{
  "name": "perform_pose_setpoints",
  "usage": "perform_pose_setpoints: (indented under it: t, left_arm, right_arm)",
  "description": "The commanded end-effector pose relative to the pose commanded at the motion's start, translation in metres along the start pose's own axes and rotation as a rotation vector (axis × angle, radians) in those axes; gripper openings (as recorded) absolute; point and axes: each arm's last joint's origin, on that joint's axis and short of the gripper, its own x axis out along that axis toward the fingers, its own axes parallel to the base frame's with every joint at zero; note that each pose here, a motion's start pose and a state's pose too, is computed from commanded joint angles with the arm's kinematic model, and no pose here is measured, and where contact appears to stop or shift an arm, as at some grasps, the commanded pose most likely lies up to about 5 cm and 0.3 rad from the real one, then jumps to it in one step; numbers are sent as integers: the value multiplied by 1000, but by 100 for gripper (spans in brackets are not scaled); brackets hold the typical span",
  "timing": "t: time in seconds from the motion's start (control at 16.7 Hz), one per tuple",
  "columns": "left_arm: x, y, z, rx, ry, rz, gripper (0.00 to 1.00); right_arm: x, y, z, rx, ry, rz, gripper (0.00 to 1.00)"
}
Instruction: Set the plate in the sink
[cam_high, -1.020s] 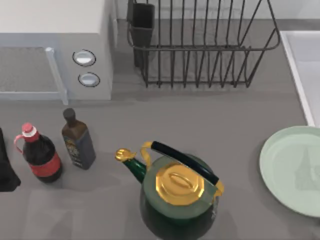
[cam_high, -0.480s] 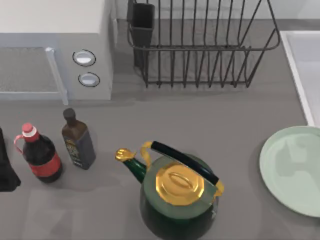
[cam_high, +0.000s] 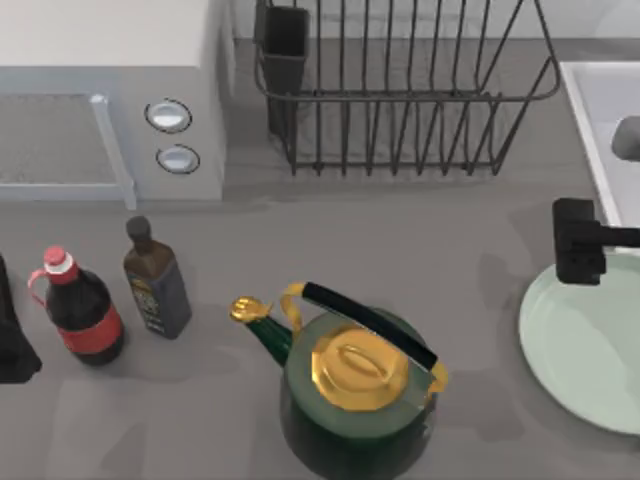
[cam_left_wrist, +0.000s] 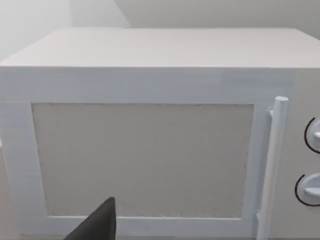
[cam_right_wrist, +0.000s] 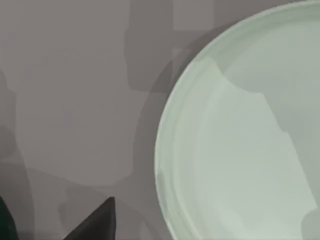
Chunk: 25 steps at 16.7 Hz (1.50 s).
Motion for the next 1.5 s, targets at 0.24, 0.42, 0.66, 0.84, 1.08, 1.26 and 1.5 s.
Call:
perform_pose_setpoints:
  t: [0.24, 0.42, 0.66, 0.84, 1.08, 1.26, 1.5]
  left_arm:
    - [0, 0, 0, 0, 0, 0, 100]
    - [0, 0, 0, 0, 0, 0, 100]
    - [0, 0, 0, 0, 0, 0, 100]
    - [0, 0, 0, 0, 0, 0, 100]
    - [0, 0, 0, 0, 0, 0, 100]
    - [0, 0, 0, 0, 0, 0, 100]
    - [0, 0, 0, 0, 0, 0, 100]
  right_arm:
    - [41, 31, 27, 3, 254, -78, 100]
    - [61, 46, 34, 3, 355, -119, 100]
    - [65, 50, 36, 2, 378, -130, 100]
    - [66, 48, 36, 6, 376, -130, 100]
    - [96, 45, 27, 5, 379, -131, 100]
    - [131, 42, 15, 4, 363, -123, 100]
    - [159, 37, -1, 2, 377, -129, 100]
